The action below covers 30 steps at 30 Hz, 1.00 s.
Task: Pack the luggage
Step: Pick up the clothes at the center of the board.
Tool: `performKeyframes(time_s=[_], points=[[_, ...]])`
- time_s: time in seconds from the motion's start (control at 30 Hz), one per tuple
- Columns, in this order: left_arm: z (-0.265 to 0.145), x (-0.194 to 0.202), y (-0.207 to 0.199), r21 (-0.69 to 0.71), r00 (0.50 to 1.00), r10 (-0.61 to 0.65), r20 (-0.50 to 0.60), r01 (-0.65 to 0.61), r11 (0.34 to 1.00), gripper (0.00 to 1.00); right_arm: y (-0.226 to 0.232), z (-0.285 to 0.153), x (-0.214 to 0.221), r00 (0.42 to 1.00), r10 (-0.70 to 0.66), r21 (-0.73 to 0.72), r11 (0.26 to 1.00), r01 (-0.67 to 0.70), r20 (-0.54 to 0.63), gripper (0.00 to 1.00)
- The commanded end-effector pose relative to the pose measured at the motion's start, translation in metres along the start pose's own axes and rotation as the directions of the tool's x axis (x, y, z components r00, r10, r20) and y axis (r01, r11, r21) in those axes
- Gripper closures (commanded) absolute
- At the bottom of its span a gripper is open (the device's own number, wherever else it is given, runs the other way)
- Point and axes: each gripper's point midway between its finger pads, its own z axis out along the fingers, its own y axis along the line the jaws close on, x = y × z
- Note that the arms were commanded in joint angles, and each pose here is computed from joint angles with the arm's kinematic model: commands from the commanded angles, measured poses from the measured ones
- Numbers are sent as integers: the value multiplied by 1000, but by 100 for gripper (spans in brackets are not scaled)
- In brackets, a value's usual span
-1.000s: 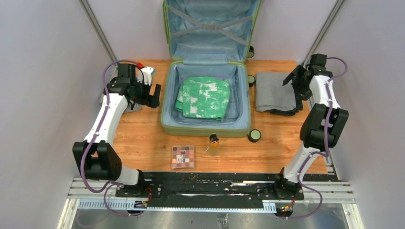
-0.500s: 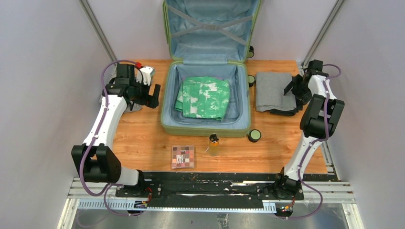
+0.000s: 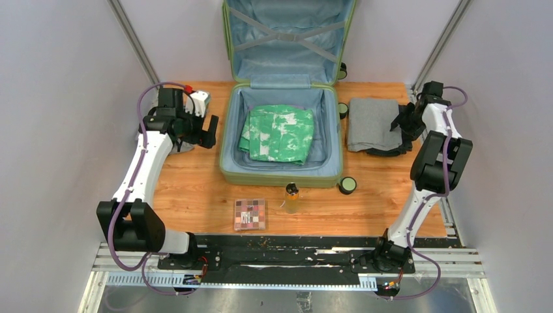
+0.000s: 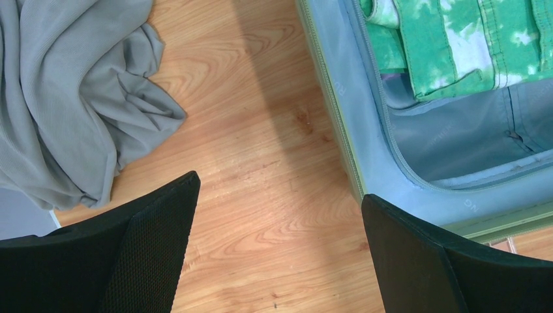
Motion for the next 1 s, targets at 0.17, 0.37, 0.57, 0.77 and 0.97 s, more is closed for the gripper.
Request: performKeyframes(time_s=[0.17, 0.37, 0.57, 0.77, 0.97], points=[[-6, 2, 2, -16, 1000, 11, 14, -11, 1000, 0, 28, -30, -1, 998, -38, -74, 996, 41, 42, 42], [-6, 4, 2, -18, 1000, 16, 11, -16, 1000, 0, 23, -18, 14, 999, -34, -54, 998, 34, -10, 40], [-6, 6, 4, -27, 1000, 20, 7, -20, 999, 0, 21, -12, 24, 999, -15, -51, 999, 13, -41, 38], [-9, 5, 4, -32, 999, 29, 15, -28, 999, 0, 22, -20, 19, 1000, -24, -53, 998, 23, -19, 37], [-11, 3, 2, -26, 999, 24, 24, -23, 999, 0, 19, -30, 16, 996, -92, 18, 996, 92, -5, 37]])
